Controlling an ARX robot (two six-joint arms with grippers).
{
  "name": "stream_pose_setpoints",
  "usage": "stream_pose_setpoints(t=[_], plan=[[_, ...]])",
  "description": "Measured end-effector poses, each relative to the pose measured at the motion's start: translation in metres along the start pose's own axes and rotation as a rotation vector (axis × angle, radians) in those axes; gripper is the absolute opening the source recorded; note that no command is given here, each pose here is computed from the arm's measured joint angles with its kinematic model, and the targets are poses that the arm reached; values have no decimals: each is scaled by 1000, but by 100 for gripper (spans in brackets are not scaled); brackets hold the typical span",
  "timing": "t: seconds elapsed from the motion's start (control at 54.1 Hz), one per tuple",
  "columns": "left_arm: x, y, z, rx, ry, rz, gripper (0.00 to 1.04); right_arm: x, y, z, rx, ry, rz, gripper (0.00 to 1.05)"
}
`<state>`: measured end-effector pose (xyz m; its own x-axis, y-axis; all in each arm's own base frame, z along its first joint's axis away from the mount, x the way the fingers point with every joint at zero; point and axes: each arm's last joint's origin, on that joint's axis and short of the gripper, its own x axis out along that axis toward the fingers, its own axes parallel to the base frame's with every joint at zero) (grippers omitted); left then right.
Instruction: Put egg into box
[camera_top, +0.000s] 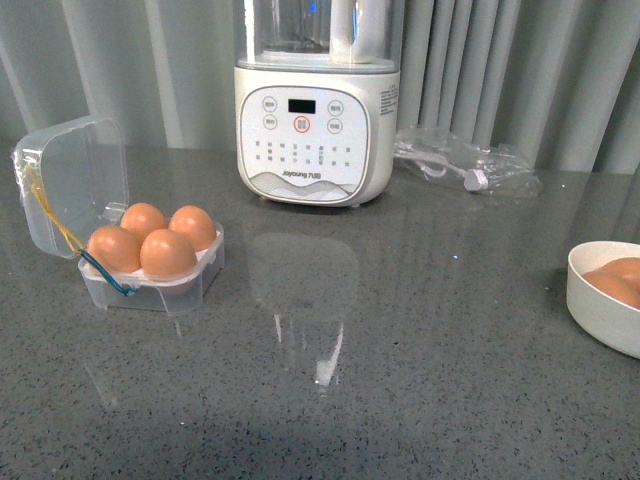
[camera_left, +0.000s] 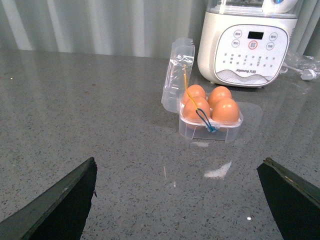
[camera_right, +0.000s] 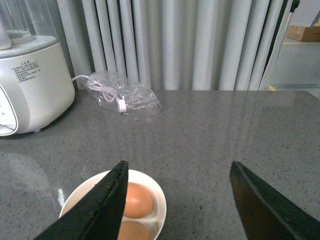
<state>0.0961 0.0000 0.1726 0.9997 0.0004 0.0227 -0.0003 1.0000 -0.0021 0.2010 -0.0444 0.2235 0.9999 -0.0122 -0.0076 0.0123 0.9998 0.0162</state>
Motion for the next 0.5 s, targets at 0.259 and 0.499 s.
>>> stream_pose_setpoints(t=[0.259, 0.499], plan=[[0, 0, 0, 0, 0, 0, 98, -28, 20, -24, -10, -1, 6, 12], [0, 0, 0, 0, 0, 0, 98, -51, 32, -40, -13, 3, 10, 3]])
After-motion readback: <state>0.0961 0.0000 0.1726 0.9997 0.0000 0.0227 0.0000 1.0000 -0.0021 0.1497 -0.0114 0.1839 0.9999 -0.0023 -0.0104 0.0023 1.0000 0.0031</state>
